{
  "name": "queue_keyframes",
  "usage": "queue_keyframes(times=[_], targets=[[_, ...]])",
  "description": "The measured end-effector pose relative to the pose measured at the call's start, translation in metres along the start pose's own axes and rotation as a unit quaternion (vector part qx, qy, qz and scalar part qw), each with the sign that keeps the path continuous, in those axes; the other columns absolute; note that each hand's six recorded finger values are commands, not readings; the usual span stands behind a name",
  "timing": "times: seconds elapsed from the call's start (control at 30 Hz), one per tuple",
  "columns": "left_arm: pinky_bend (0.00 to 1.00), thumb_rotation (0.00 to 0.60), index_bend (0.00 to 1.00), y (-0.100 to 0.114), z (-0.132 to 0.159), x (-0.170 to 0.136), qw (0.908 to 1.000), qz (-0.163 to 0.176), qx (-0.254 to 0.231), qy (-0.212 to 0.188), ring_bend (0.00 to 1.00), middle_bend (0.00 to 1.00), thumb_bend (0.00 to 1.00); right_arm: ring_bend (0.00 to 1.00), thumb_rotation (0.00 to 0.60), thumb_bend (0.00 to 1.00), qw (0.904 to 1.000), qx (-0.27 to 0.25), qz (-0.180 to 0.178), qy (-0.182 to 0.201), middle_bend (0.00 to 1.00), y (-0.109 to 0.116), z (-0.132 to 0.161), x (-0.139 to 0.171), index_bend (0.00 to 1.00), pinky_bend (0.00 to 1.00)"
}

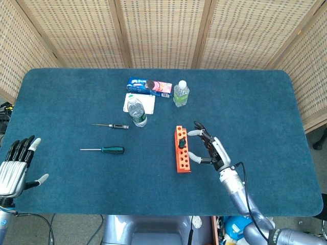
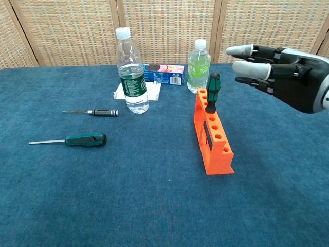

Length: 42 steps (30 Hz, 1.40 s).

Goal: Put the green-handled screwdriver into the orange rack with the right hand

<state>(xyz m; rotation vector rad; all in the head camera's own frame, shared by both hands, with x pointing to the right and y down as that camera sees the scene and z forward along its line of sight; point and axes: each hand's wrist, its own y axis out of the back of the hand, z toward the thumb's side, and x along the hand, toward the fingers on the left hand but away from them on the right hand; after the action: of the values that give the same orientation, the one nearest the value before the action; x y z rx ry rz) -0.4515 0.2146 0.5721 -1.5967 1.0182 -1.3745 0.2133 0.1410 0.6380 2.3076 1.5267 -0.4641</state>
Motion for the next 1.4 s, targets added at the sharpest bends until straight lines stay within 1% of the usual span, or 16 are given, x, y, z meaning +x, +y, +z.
queue_keyframes(times=[0.1,0.17,0.2,0.3,0.4,0.5,0.53,0.6,0.63,0.7,0.73,0.83,0.93,1.0,1.17,1.4], targets=[[0.0,0.6,0.0,-0.001,-0.001,0.0,1.0,-0.002,0.001,0.002,0.0,0.0,0.0,0.0,0.6,0.22,0.9972,0.073,-0.013,0.007,0.0,0.019,-0.001,0.008,0.28,0.0],[0.0,0.6,0.0,-0.002,-0.001,0.0,1.0,-0.003,0.002,0.002,0.0,0.0,0.0,0.0,0.6,0.22,0.9907,0.133,-0.024,0.009,0.0,0.033,-0.004,0.016,0.25,0.0],[0.0,0.6,0.0,-0.002,-0.001,0.001,1.0,-0.004,0.004,0.003,0.0,0.0,0.0,0.0,0.6,0.22,0.9865,0.161,-0.028,0.009,0.0,0.039,-0.006,0.02,0.24,0.0],[0.0,0.6,0.0,-0.003,-0.001,0.001,1.0,-0.006,0.006,0.004,0.0,0.0,0.0,0.0,0.6,0.22,0.9666,0.253,-0.043,0.006,0.0,0.06,-0.011,0.034,0.19,0.0],[0.0,0.6,0.0,-0.004,-0.002,0.0,0.9999,-0.007,0.009,0.006,0.0,0.0,0.0,0.0,0.6,0.22,0.9381,0.342,-0.056,0.0,0.0,0.078,-0.017,0.05,0.17,0.0],[0.0,0.6,0.0,-0.004,-0.002,0.0,0.9999,-0.008,0.011,0.008,0.0,0.0,0.0,0.0,0.6,0.22,0.9012,0.427,-0.074,-0.002,0.0,0.094,-0.021,0.068,0.13,0.0],[0.0,0.6,0.0,-0.004,-0.003,-0.001,0.9999,-0.008,0.012,0.009,0.0,0.0,0.0,0.0,0.6,0.22,0.8845,0.459,-0.082,-0.003,0.0,0.099,-0.022,0.076,0.11,0.0],[0.0,0.6,0.0,-0.004,-0.003,-0.001,0.9998,-0.011,0.014,0.011,0.0,0.0,0.0,0.0,0.6,0.22,0.8585,0.504,-0.094,-0.002,0.0,0.106,-0.022,0.088,0.08,0.0],[0.0,0.6,0.0,-0.004,-0.003,-0.001,0.9998,-0.011,0.015,0.011,0.0,0.0,0.0,0.0,0.6,0.22,0.8417,0.53,-0.102,-0.002,0.0,0.11,-0.022,0.095,0.07,0.0],[0.0,0.6,0.0,-0.004,-0.004,-0.002,0.9997,-0.013,0.017,0.012,0.0,0.0,0.0,0.0,0.6,0.22,0.818,0.564,-0.115,0.0,0.0,0.114,-0.021,0.105,0.03,0.0],[0.0,0.6,0.0,-0.004,-0.004,-0.002,0.9997,-0.012,0.018,0.013,0.0,0.0,0.0,0.0,0.6,0.22,0.8033,0.583,-0.123,0.0,0.0,0.116,-0.02,0.112,0.02,0.0],[0.0,0.6,0.0,-0.003,-0.005,-0.003,0.9997,-0.01,0.019,0.015,0.0,0.0,0.0,0.0,0.6,0.22,0.77,0.621,-0.146,-0.002,0.0,0.121,-0.018,0.126,0.0,0.0],[0.0,0.6,0.0,-0.003,-0.006,-0.003,0.9996,-0.01,0.021,0.018,0.0,0.0,0.0,0.0,0.6,0.21,0.7447,0.647,-0.164,-0.009,0.0,0.125,-0.018,0.139,0.0,0.0],[0.0,0.6,0.0,-0.004,-0.007,-0.003,0.9995,-0.012,0.024,0.019,0.0,0.0,0.0,0.0,0.6,0.21,0.7365,0.656,-0.165,-0.017,0.0,0.127,-0.02,0.144,0.0,0.0],[0.0,0.6,0.0,-0.005,-0.005,-0.003,0.9994,-0.013,0.03,0.015,0.0,0.0,0.0,0.0,0.6,0.21,0.7303,0.663,-0.164,-0.025,0.0,0.129,-0.016,0.148,0.0,0.0],[0.0,0.6,0.0,-0.005,-0.003,-0.004,0.9994,-0.009,0.033,0.011,0.0,0.0,0.0,0.0,0.6,0.21,0.7348,0.656,-0.171,-0.024,0.0,0.128,-0.008,0.153,0.0,0.0]])
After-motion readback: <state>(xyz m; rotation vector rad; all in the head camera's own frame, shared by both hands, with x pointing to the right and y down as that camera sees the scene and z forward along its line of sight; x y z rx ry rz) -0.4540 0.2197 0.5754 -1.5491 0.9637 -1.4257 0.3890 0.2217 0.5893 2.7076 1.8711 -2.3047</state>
